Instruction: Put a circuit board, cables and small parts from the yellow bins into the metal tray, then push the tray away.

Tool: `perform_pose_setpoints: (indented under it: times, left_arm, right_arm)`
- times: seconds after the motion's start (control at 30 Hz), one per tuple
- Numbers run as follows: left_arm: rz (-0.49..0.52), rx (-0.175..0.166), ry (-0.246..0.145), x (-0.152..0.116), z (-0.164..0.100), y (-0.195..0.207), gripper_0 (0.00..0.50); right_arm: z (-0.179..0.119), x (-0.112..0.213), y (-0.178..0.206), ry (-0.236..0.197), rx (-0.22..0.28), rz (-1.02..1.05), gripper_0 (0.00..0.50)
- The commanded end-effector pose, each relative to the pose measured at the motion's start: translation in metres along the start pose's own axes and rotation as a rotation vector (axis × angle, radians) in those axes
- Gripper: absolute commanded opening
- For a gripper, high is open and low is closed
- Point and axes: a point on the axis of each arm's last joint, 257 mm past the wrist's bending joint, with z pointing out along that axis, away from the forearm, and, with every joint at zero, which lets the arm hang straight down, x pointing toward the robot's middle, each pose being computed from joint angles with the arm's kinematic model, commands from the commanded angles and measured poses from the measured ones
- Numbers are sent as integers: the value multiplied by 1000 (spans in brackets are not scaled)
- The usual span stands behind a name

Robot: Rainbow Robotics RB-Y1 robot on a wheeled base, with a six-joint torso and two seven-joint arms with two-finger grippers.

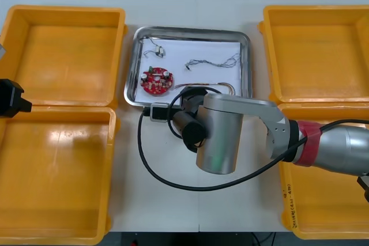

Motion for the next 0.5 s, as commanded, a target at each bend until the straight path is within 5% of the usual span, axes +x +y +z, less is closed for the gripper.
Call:
perform_pose_setpoints:
  times: [0.03,0.23,0.5]
  left_arm:
    - [76,-49,-18,-1,-14,17,500]
    - [76,-49,-18,-1,-14,17,500]
    - [76,-49,-18,-1,-14,17,500]
  right_arm:
    - [-1,-2,-60,-29,101,-47,0]
    - [6,-2,-76,-49,130,-57,0]
    - [10,6,-95,-25,152,-42,0]
